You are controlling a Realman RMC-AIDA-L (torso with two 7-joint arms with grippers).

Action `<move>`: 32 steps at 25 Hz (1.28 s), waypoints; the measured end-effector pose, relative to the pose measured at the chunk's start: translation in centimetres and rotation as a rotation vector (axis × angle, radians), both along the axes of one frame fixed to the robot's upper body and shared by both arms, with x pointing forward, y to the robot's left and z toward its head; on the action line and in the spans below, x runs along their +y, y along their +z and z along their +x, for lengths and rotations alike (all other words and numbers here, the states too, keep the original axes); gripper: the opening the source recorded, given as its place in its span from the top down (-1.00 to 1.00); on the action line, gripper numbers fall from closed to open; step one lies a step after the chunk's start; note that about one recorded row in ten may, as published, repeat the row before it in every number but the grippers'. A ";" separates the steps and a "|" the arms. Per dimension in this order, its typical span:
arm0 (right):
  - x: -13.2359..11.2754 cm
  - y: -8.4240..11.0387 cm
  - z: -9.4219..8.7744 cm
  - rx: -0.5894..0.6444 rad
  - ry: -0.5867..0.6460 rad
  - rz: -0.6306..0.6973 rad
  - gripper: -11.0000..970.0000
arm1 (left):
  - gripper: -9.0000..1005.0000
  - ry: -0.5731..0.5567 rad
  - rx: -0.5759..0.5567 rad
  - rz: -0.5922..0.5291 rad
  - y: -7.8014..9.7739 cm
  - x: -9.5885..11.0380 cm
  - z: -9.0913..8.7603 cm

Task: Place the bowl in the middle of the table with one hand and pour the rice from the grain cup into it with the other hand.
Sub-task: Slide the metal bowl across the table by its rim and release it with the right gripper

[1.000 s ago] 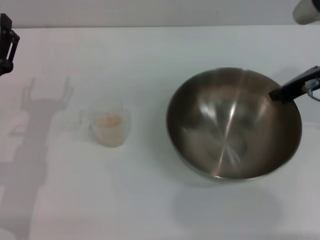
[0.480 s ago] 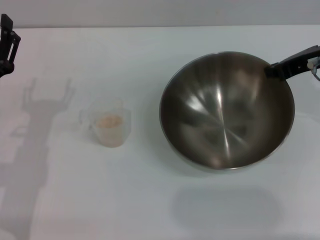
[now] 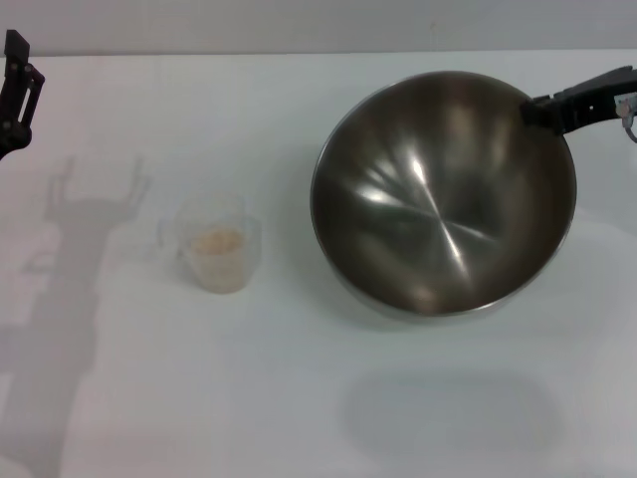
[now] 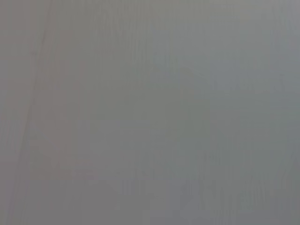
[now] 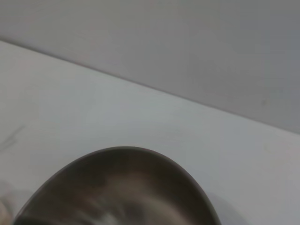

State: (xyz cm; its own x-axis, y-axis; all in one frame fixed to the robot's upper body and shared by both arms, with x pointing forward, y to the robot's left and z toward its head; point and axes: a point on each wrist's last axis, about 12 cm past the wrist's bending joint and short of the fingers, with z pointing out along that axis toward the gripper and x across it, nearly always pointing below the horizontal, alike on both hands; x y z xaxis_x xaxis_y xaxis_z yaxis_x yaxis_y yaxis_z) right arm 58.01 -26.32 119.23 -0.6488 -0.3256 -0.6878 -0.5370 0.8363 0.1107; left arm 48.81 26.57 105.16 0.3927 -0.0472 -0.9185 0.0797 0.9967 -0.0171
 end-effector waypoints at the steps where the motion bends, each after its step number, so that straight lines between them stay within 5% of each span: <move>1: 0.0 0.0 0.0 -0.009 0.003 0.006 0.93 | -0.72 0.000 0.000 0.000 0.0 0.0 0.0; 12: 1.2 0.2 0.3 -0.039 0.036 0.112 0.92 | -0.72 0.000 0.001 0.004 0.0 0.1 0.0; 32: 1.1 -4.0 1.0 0.095 0.005 0.076 0.89 | -0.72 -0.003 0.005 0.006 0.0 0.0 0.1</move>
